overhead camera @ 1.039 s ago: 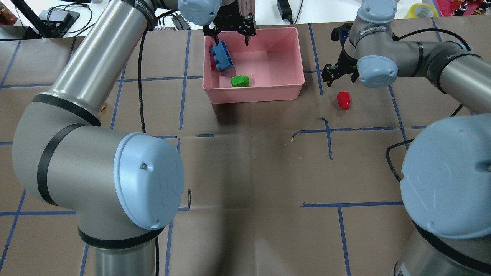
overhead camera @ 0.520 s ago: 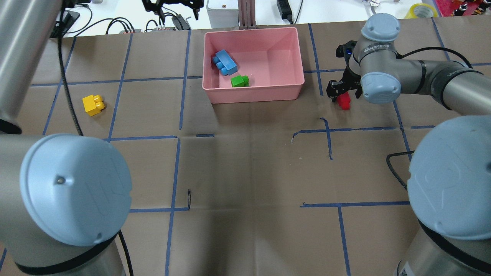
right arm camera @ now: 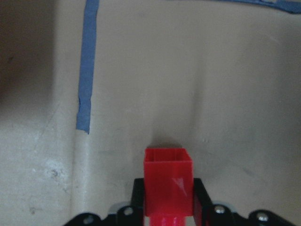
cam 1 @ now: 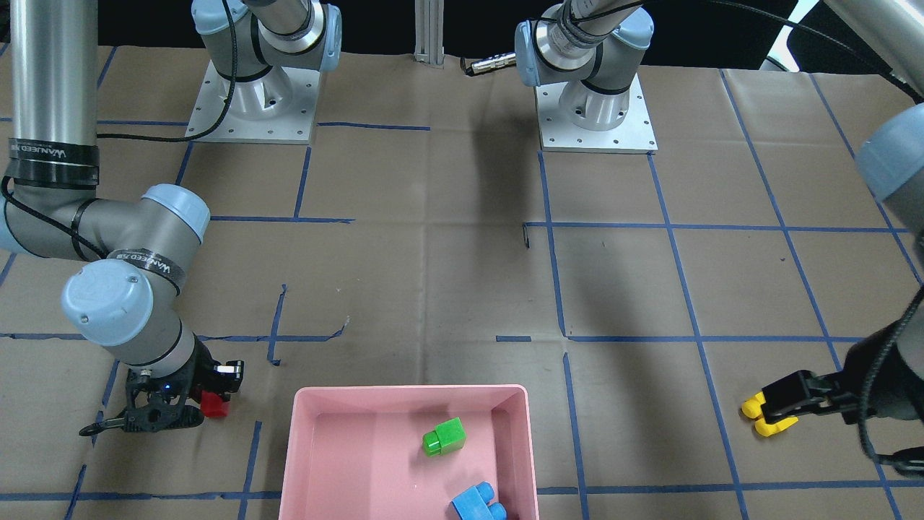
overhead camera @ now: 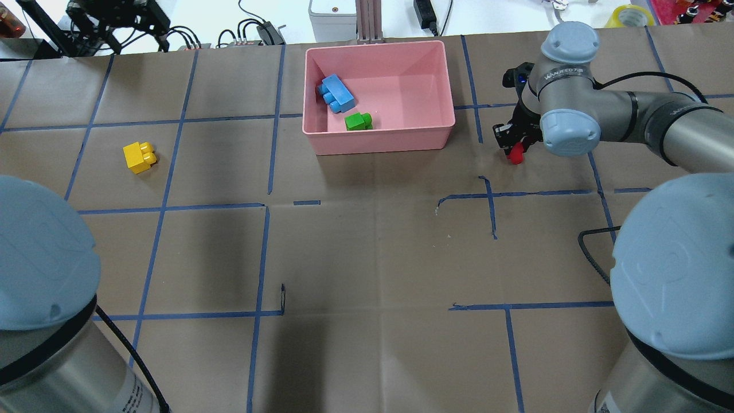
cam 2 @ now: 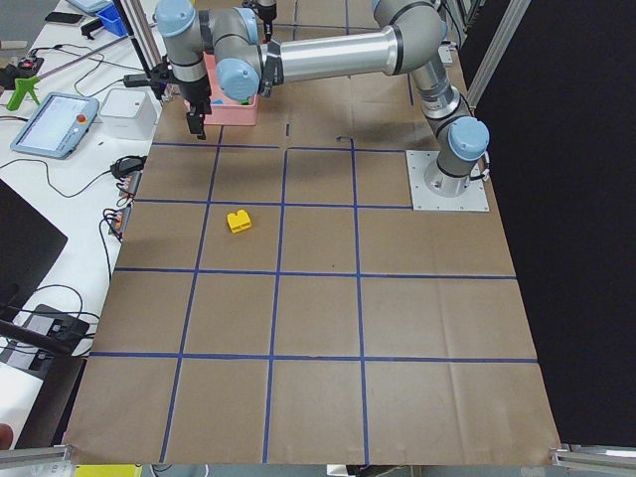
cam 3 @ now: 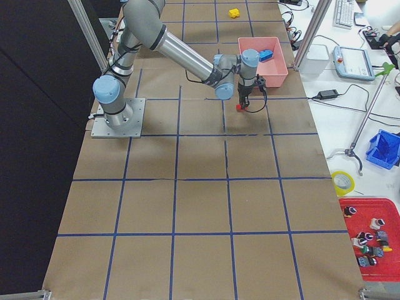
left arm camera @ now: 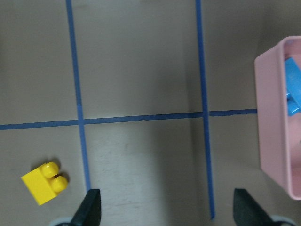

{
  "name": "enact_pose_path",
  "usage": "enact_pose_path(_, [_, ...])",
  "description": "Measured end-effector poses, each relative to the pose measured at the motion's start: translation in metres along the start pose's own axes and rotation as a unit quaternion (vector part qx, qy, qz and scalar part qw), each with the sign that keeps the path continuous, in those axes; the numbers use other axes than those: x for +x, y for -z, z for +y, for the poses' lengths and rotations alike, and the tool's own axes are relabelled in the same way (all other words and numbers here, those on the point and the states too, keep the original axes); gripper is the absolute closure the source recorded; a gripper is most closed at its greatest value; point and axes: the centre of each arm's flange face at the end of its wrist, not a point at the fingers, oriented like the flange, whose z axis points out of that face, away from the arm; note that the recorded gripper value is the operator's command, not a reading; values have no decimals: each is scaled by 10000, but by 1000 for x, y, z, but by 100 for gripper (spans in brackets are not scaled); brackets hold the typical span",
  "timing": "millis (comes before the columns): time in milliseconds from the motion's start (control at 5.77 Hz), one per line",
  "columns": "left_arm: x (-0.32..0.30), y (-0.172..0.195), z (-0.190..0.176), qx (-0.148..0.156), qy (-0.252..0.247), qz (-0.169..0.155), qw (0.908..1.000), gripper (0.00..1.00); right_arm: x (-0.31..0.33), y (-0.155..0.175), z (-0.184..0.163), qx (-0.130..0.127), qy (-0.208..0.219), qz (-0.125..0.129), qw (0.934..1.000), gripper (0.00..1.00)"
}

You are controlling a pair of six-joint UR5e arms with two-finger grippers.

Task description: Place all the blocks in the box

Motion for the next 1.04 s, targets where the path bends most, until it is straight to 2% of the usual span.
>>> enact_pose_path(173, [-50,-17,10,-156,426,40,9990,1,1,22,-4,147,-6,34,9999,94])
enact_pose_path(520, [-110,-43,27,-336,1426,127,9891,1,1,105,-26,333,33,50,9994,94])
enact_pose_path(693, [-129,-60,27,-318,1886,119,9815,1,-17,151,-46,491,152,-214,9984,95])
enact_pose_path(866, [-136,-77,24,-346,2314,101,9722,2,-55,185,-60,756,364,-769,9935,96])
enact_pose_path(1039, [-135,-99,23,-468,2576,98,9651,2,-94,197,-73,1185,630,-1343,9818,96])
